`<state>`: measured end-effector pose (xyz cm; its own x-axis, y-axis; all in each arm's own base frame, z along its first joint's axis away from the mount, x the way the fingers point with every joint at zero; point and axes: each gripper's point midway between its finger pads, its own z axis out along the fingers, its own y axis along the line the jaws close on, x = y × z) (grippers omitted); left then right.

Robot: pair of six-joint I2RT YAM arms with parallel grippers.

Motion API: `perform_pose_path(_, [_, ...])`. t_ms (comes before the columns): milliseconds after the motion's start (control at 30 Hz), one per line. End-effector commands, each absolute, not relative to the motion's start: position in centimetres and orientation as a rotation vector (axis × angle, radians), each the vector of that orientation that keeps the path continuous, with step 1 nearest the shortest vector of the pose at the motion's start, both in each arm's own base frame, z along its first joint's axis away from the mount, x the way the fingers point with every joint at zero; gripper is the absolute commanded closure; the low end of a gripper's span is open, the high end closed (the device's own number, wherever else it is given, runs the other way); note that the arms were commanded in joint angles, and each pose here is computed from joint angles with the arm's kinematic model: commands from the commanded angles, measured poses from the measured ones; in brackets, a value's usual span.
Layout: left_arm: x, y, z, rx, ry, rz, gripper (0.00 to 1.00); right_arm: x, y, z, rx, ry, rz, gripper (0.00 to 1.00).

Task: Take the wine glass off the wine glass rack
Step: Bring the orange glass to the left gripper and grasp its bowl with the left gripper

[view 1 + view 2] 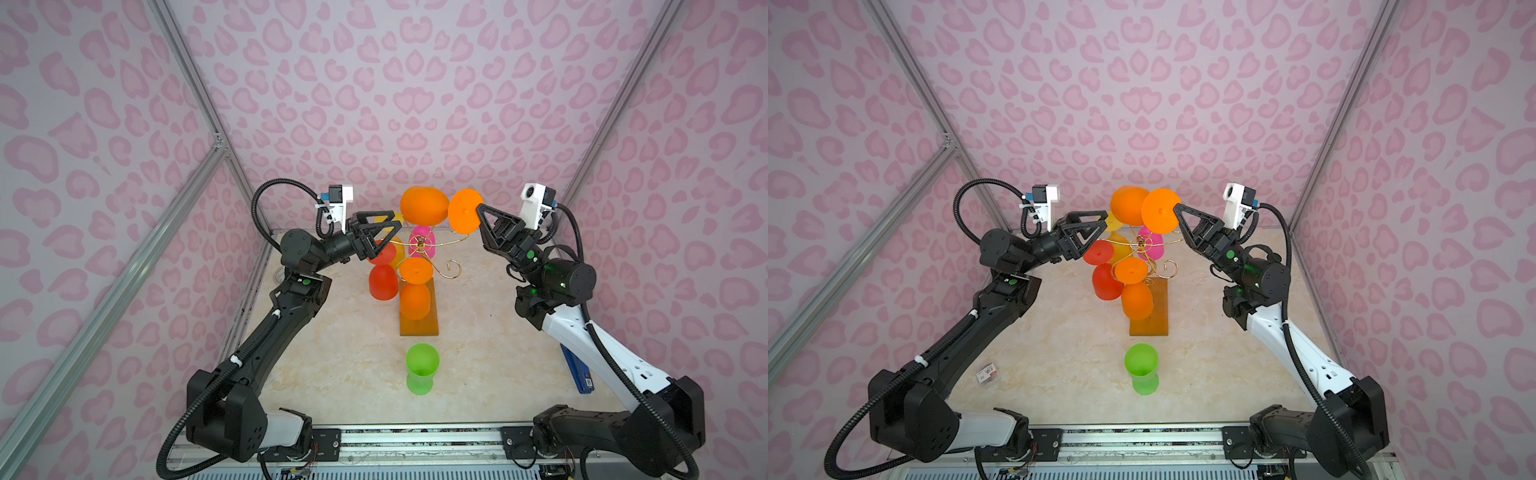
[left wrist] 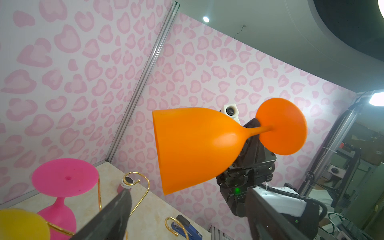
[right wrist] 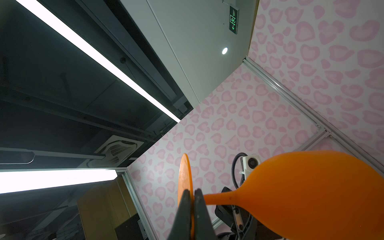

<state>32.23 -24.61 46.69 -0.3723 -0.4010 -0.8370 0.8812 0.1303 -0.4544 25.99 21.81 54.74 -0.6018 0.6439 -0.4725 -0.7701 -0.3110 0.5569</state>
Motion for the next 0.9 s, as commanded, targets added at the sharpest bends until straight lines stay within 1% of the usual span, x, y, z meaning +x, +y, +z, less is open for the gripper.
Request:
perform_pose_path(0, [32.3,-24.4,47.3,0.533,1.264,-1.489,0.12,24.5,21.2,55.9,-0.245,0.869,2.07,1.0])
perform_pose_path(233, [32.5,-24.8,47.3,0.554,1.255,-1.539,0.1,25.3,22.3,55.2,-0.246,0.889,2.113,1.0])
perform_pose_path(467, [31.7,-24.9,47.5,0.585,1.234,-1.575,0.12,26.3,22.4,54.7,-0.213,0.858,2.185,1.0])
perform_pose_path(667, [30.9,-24.9,48.0,0.603,1.217,-1.589,0.22,27.6,22.8,54.1,-0.183,0.86,2.225,1.0])
perform_pose_path(867, [30.4,-24.9,48.3,0.61,1.204,-1.594,0.4,28.4,23.1,53.8,-0.166,0.872,2.234,1.0])
